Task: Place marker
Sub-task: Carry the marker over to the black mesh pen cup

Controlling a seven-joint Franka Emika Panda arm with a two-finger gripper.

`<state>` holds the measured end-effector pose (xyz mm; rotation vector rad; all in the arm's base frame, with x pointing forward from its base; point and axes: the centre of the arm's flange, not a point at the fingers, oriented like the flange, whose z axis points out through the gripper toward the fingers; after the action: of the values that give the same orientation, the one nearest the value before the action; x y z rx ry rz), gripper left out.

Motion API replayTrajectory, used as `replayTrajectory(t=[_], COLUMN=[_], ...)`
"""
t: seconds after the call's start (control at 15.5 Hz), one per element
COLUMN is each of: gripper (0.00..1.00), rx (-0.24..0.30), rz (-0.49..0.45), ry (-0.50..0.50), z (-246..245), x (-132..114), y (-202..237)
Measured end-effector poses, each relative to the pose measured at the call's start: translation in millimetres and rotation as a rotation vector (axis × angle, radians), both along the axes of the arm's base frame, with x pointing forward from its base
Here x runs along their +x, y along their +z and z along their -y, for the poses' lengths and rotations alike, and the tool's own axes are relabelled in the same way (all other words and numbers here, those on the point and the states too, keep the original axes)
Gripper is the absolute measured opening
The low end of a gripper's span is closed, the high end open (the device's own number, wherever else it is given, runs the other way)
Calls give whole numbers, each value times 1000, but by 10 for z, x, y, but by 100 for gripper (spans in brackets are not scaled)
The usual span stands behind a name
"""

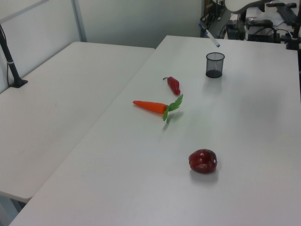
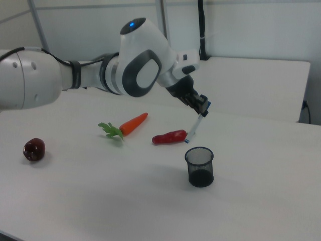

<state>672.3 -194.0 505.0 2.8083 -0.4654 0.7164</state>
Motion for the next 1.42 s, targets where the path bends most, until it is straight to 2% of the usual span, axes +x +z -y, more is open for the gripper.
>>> replayTrajectory(t=[0.26, 0.52, 0.9, 1.03, 1.36, 1.42], gripper=[17, 17, 20, 34, 85, 93], rx=[-10, -3, 2, 2, 2, 2], rz=[38, 14, -4, -4, -3, -1], ry=[6, 3, 1, 0, 1, 2], z=[93, 136, 142, 147, 145, 134], x=[-10, -11, -25, -27, -27, -25], y=[-330, -602, -711, -710, -702, -692])
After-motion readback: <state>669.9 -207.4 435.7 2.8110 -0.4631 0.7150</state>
